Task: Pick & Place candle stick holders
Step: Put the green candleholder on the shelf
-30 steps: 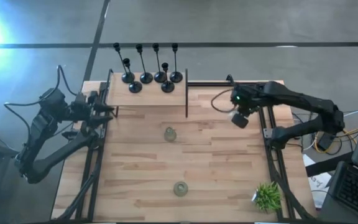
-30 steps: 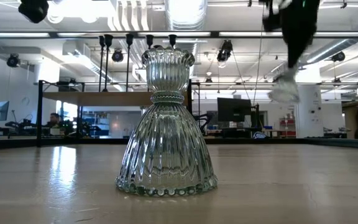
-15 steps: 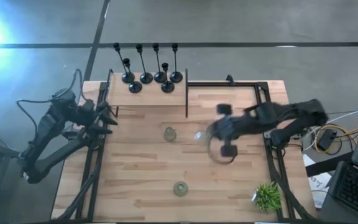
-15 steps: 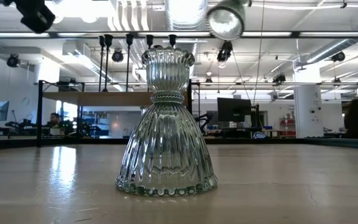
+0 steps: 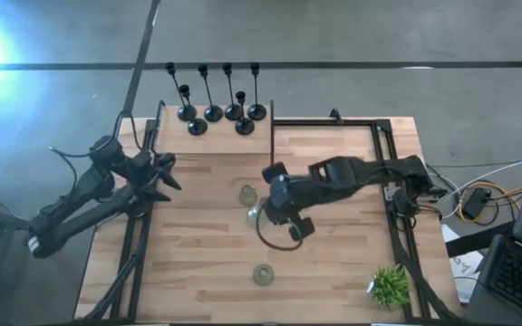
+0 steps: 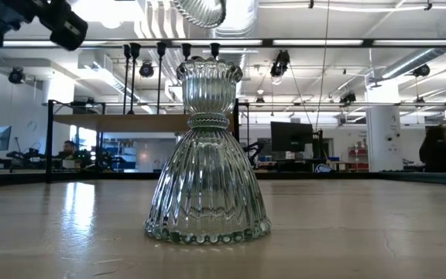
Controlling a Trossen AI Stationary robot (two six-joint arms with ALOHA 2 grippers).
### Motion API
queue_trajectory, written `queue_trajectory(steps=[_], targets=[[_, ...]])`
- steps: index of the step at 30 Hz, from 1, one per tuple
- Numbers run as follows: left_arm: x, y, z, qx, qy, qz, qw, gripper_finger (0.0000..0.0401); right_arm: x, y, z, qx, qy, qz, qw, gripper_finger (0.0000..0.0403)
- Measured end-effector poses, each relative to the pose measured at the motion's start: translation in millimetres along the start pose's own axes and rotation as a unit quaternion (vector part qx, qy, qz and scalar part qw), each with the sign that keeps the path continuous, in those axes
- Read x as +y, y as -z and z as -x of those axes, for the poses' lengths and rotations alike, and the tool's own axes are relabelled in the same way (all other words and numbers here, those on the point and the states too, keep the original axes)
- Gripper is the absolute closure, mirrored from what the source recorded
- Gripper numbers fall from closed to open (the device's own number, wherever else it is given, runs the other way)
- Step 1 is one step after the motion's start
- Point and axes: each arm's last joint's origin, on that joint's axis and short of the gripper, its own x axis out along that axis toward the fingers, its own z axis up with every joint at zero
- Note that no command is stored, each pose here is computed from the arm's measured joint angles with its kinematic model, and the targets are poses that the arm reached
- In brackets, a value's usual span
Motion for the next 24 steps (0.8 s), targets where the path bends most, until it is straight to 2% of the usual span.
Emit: queue_trajectory(steps=[3,8,13,19,22,24], targets=[[0,1,-10,-0.008,0.004,-0.027,1.0,0.0199,-13,0,-4,0.004,0.005,-0.005,1.0,0.0392],[7,10,-33,0.014,-0.059,-0.057,0.997,0.0206,-27,1,-9,0.0,-0.012,-0.018,1.0,0.0392],[13,18,-65,0.048,-0.09,-0.07,0.992,0.0208,-30,2,-12,0.005,-0.02,-0.018,1.0,0.0392],[18,11,-101,0.052,-0.095,-0.093,0.99,0.0208,-29,1,-13,-0.01,-0.041,-0.019,0.999,0.0392],[20,-6,-116,0.038,-0.092,-0.117,0.988,0.0208,-28,0,-14,-0.008,-0.046,-0.023,0.999,0.0392],[26,-9,-124,0.053,-0.099,-0.118,0.987,0.0208,-28,1,-15,-0.007,-0.047,-0.026,0.999,0.0392]])
